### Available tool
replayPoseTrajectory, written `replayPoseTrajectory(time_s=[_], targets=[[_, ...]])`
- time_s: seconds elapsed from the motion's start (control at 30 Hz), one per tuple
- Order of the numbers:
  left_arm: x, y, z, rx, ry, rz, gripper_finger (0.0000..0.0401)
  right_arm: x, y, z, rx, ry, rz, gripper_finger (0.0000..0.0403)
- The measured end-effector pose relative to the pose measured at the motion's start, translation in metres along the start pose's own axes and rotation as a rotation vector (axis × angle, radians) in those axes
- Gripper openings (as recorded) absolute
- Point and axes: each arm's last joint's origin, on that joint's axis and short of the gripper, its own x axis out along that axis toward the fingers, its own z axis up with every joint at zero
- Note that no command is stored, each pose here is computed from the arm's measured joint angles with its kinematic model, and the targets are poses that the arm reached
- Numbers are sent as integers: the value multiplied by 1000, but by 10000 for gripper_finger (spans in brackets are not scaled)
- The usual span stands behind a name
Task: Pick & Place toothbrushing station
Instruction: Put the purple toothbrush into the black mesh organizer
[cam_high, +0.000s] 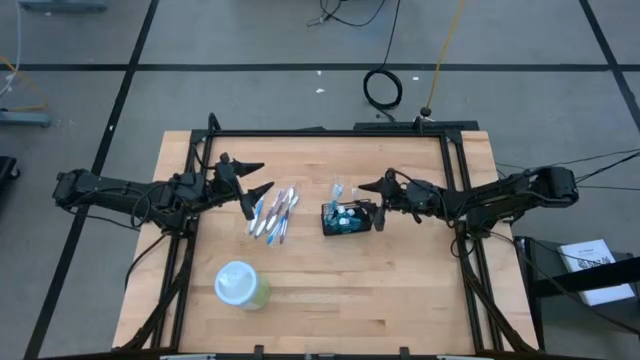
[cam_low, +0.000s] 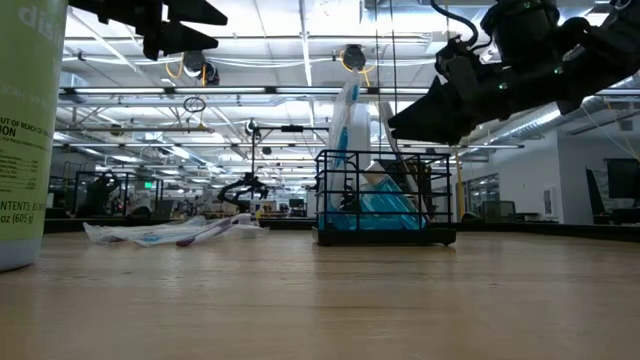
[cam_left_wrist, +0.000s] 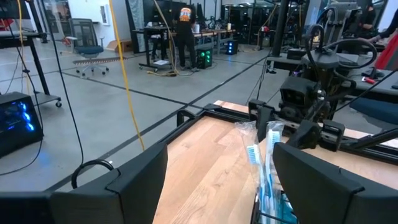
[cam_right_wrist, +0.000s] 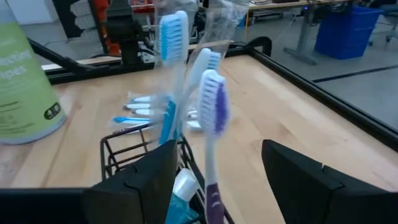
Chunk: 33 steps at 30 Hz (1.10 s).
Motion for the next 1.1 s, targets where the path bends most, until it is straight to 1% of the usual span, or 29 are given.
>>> replayPoseTrajectory(time_s=[0.1, 0.27, 0.37, 0.43, 0.57, 0.77, 0.97, 1.1], targets=[[0, 0, 0, 0, 0, 0, 296, 0, 0, 0, -1, 1, -13, 227], [0, 0, 0, 0, 2, 0, 296, 0, -3, 0, -2, -4, -109, 226], [0, 0, 0, 0, 3, 0, 296, 0, -4, 0, -2, -7, -133, 226], [0, 0, 0, 0, 3, 0, 296, 0, -3, 0, -1, -7, -113, 226], [0, 0, 0, 0, 3, 0, 296, 0, 0, 0, 3, -3, -24, 226], [0, 0, -1, 2, 6, 0, 296, -1, -1, 1, -16, -7, -26, 226], [0, 0, -1, 1, 14, 1, 296, -10, 0, 14, -53, -73, -22, 226], [0, 0, -2, 3, 15, 1, 296, -15, -1, 17, -21, -57, -21, 226]])
